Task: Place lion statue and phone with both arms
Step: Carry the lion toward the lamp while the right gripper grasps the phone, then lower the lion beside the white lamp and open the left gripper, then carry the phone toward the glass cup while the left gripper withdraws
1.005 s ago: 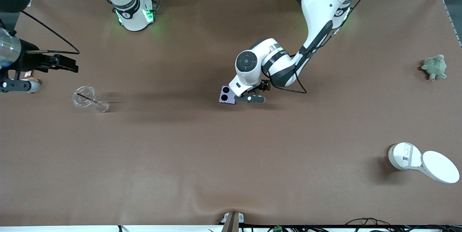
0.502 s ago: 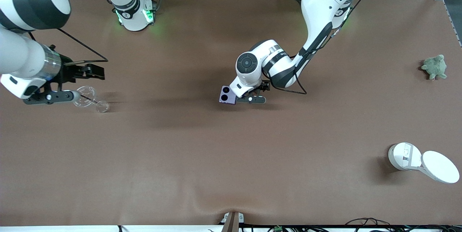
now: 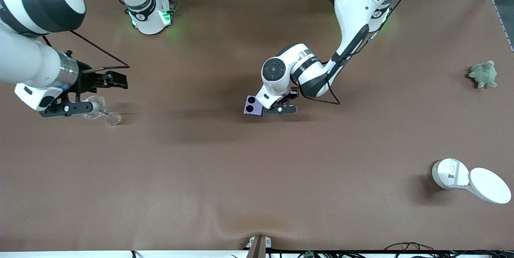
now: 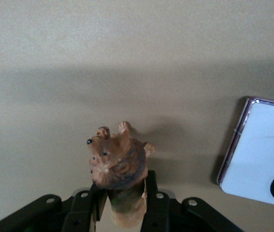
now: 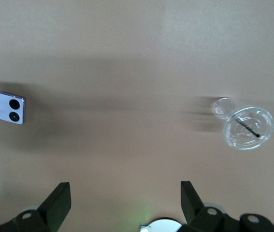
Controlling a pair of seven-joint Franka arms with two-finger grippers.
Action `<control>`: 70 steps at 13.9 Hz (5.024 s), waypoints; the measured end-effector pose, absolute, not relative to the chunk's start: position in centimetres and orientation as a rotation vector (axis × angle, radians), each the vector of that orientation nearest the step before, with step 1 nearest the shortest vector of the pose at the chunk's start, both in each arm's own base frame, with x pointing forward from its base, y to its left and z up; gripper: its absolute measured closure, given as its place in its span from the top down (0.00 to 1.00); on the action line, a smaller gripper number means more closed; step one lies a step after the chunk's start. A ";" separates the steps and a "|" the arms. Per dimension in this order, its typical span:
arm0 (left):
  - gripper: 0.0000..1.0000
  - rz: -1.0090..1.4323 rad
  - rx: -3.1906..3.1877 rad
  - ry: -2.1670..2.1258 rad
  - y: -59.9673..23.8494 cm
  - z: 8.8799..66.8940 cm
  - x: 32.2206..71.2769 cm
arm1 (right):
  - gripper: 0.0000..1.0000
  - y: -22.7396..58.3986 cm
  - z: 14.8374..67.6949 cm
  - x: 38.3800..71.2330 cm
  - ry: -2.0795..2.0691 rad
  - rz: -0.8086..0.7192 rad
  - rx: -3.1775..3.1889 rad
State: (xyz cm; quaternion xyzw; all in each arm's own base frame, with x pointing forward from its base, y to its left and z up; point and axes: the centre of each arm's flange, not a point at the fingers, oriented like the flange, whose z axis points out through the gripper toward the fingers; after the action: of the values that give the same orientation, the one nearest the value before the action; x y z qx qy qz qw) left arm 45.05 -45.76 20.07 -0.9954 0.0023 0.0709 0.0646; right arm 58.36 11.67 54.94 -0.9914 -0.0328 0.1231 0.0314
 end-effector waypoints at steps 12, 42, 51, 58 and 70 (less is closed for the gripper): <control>0.35 0.128 -2.940 -0.476 -28.0 34.5 61.8 | 1.00 23.8 49.3 57.6 -0.030 0.362 -2.992; 0.40 0.053 -2.904 0.278 5.3 20.3 71.8 | 1.00 47.0 20.8 50.3 0.238 0.202 -3.031; 1.00 0.005 -2.905 0.251 5.4 21.7 72.6 | 1.00 48.4 18.1 49.0 0.207 0.189 -3.030; 1.00 0.097 -2.883 0.144 2.1 29.9 71.6 | 1.00 48.8 16.9 48.2 0.172 0.190 -3.052; 1.00 0.203 -2.944 -0.012 -4.8 46.1 65.9 | 0.85 41.2 20.8 55.9 0.226 0.246 -3.089</control>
State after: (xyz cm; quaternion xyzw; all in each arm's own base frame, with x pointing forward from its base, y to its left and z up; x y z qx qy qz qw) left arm 65.93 -4.82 46.13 -0.9931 -0.0040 0.0686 0.0949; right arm 55.88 41.21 20.85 -0.9941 0.0726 0.0791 0.0171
